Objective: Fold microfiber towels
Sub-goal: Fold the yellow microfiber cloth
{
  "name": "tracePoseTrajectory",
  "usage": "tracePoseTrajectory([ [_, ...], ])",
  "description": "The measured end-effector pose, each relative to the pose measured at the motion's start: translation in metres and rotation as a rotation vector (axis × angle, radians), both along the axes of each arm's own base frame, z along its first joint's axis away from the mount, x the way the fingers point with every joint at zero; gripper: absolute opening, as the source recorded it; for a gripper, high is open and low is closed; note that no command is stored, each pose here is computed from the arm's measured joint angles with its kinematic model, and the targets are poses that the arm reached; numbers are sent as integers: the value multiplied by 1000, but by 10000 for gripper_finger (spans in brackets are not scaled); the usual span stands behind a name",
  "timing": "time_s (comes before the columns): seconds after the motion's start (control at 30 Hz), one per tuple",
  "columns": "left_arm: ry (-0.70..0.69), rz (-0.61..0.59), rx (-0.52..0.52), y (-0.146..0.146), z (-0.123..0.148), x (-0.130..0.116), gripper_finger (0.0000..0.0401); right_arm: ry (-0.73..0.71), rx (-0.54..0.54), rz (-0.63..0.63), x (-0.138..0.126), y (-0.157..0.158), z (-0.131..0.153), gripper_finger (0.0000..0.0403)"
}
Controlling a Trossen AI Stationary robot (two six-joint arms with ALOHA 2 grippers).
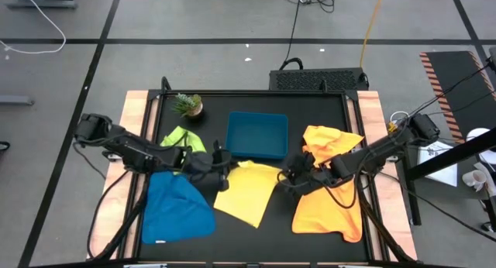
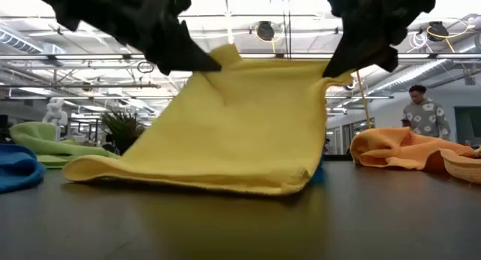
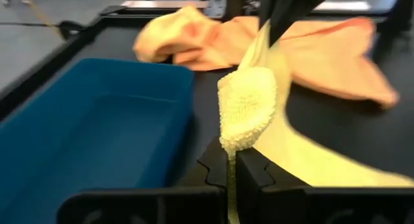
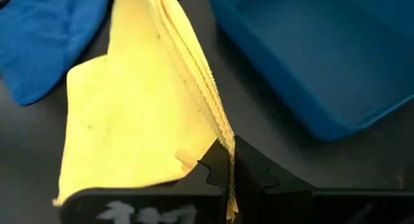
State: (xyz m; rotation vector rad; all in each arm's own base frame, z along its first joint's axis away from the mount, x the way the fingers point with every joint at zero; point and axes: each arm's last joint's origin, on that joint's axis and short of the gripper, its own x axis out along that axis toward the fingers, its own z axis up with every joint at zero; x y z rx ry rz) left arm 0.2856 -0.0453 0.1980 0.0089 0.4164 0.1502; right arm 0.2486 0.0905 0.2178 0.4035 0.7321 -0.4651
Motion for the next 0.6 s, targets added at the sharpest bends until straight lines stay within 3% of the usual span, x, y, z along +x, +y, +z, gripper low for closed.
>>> tracePoseTrajectory([
  [0.2, 28, -27, 52, 18, -8, -2, 5, -57, -54, 88, 8, 7, 2, 0],
  [0.4, 36, -70, 79, 15, -15, -7, 4, -111, -93, 189, 22, 25, -9, 0],
  [0.6, -37, -112, 108, 8, -28, -20, 3, -45, -113, 214, 29, 34, -33, 0],
])
